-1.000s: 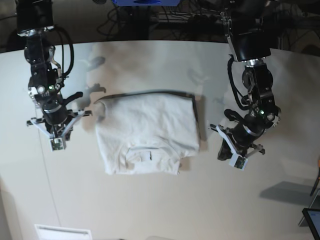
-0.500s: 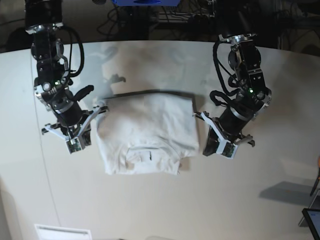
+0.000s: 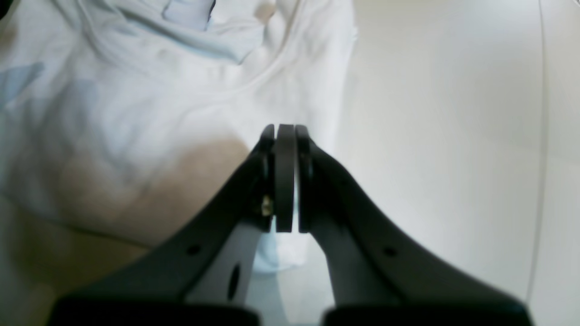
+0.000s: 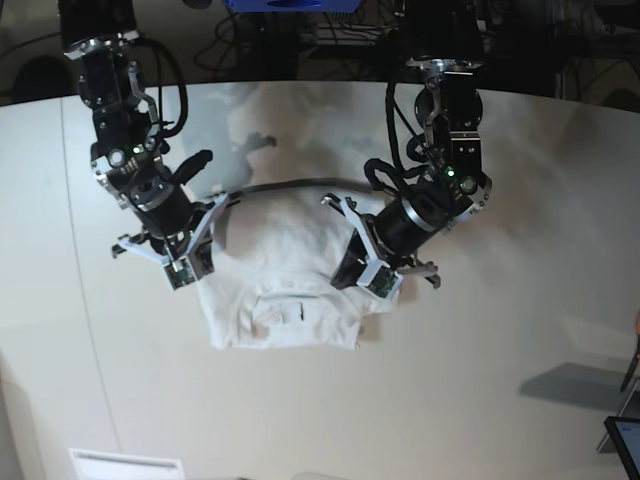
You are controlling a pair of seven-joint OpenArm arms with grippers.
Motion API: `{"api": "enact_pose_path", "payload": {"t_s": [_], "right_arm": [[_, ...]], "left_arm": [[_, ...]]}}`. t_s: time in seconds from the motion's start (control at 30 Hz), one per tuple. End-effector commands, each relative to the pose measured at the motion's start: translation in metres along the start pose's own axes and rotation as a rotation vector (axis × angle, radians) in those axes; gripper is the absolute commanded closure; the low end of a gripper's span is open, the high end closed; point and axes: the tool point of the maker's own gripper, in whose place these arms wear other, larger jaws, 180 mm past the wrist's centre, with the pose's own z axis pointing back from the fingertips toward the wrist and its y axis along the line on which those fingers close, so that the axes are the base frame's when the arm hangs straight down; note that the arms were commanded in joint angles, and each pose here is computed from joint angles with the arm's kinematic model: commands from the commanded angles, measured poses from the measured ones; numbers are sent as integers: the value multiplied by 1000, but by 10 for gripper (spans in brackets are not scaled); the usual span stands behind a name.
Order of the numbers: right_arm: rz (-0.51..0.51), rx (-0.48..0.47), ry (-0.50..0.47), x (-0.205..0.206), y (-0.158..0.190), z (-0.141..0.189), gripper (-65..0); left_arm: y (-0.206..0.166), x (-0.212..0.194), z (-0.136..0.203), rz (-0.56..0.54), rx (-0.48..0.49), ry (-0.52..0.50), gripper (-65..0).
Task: Fold the T-shirt properly
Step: 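Lower both grippers onto the folded shirt's collar edge and grasp it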
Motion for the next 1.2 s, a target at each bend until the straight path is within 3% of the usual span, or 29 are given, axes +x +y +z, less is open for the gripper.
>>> {"api": "enact_pose_path", "payload": {"t_s": [0.0,0.27,0.5,0.7,0.87,1.03,1.17], "right_arm": [[3,7,-51,14,1,2,-9],[-34,15,2,-15,5,-14,-9],[-65,11,86,-66,2,-30,-9],[-68,10,97,-71,2,-29,-9],[-44,9,-16,-28,2,-18,-9],[-3,-10,-36,2,-10,-14,-9],[15,-29,-74,25,-20,-19,-9]], "left_arm": [[1,12,1,-6,2,-44,0],[-1,-43,-5,50,-27,91,0],[9,-74,-2,67,-25,168,0],[7,-99,-3,100,-40,227,0],[14,-78,-1,65,-20,181,0],[30,-30,-1,-5,26,80,0],[51,-8,-9,18,89,35,0]]}}
